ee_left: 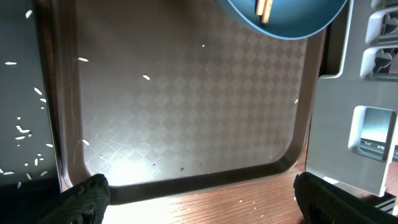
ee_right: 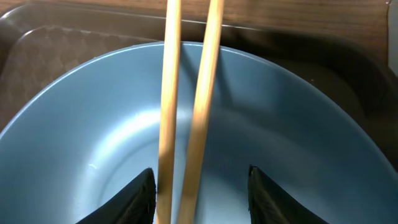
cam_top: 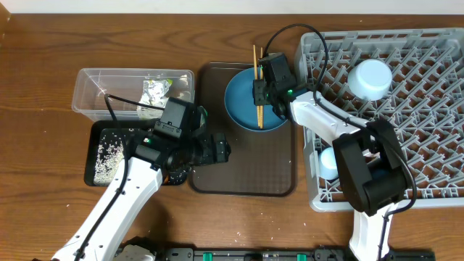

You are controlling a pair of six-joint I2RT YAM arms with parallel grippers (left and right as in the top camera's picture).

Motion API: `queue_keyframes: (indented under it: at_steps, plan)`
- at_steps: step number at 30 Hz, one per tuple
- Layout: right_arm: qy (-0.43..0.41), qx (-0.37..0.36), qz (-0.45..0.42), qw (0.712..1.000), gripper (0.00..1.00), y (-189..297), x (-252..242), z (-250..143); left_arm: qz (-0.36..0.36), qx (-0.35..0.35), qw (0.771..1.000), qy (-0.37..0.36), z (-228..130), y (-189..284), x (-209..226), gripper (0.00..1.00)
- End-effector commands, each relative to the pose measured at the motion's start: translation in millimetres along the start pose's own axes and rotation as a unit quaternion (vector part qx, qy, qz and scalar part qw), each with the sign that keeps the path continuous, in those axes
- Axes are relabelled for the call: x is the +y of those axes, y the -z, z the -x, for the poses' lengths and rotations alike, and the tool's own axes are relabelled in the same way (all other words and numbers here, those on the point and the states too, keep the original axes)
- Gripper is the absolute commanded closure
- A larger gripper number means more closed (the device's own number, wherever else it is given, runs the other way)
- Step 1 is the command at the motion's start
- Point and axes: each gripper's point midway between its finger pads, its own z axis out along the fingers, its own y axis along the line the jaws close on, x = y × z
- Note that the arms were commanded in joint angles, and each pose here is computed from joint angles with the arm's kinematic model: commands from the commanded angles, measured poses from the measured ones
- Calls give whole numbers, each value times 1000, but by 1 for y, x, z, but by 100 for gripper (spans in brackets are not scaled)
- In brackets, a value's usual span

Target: Sort waste into correct bins and load items into the dishwasher rack

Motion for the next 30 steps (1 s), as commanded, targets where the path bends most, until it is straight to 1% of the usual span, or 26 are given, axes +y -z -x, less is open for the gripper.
queue_keyframes:
  at_steps: [1, 8, 13, 18, 23, 26, 30]
  plan:
    - [-3, -12, -6, 1000, 54, 1, 1, 6, 0, -10, 1000, -3, 7, 4, -2, 3]
    - [-7, -46, 5, 999, 57, 17, 7, 28, 0, -10, 1000, -3, 7, 4, -2, 3]
    - [-8, -64, 11, 998, 67, 34, 11, 41, 0, -10, 1000, -3, 7, 4, -2, 3]
    - [-8, -52, -4, 999, 73, 32, 5, 34, 1, -10, 1000, -3, 7, 4, -2, 3]
    - [-12, -43, -19, 999, 75, 29, -1, 28, 0, -10, 1000, -3, 7, 4, -2, 3]
    - [-29, -34, -21, 999, 75, 21, -2, 21, 0, -10, 1000, -3, 7, 4, -2, 3]
    - [-37, -23, -7, 999, 74, 15, 4, 14, 1, -10, 1000, -3, 7, 4, -2, 3]
